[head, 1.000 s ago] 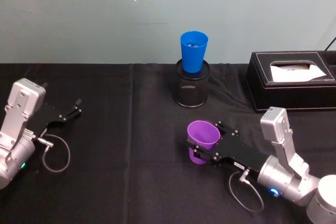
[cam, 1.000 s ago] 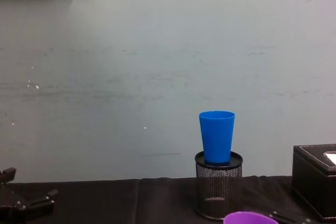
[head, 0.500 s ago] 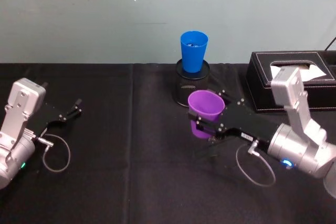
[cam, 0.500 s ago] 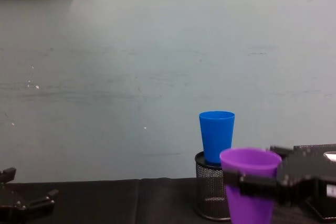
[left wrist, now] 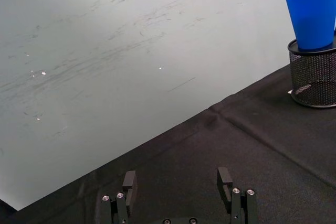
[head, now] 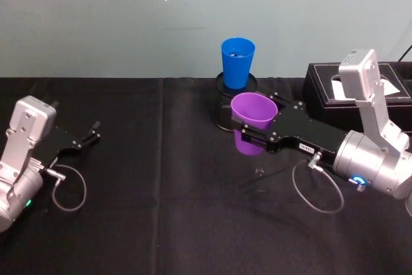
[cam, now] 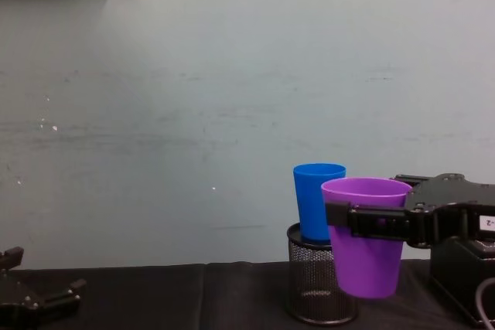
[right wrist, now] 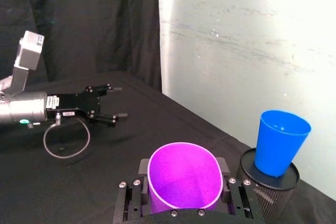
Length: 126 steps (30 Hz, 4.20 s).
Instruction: Pick up one cup with a gripper and tap it against the other cup.
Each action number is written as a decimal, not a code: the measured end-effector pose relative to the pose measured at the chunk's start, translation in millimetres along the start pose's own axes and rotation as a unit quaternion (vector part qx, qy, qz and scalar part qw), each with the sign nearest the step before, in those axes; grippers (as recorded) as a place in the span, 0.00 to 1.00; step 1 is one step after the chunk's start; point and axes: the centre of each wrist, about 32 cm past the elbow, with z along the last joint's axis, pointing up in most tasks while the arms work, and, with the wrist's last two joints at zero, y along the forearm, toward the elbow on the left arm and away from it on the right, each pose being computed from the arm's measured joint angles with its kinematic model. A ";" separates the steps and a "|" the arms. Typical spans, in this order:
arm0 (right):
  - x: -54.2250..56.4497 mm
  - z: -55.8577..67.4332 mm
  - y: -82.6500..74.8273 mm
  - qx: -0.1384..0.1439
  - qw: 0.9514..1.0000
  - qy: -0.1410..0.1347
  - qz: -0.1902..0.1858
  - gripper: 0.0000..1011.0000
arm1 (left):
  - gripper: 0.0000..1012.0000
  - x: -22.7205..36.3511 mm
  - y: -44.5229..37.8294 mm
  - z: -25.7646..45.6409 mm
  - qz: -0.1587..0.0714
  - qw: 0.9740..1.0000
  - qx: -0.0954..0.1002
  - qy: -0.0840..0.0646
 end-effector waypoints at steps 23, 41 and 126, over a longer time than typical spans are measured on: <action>-0.2 -0.2 -0.1 -0.001 1.000 0.001 -0.002 0.73 | 0.99 0.0 0.0 0.0 0.000 1.000 0.000 0.000; -0.2 -0.4 0.0 0.000 1.000 0.000 -0.001 0.73 | 0.99 0.0 0.0 0.0 0.000 1.000 0.000 0.000; 20.2 -17.3 42.6 -0.019 0.999 0.007 -0.034 0.73 | 0.99 0.0 0.0 0.0 0.000 1.000 0.000 0.000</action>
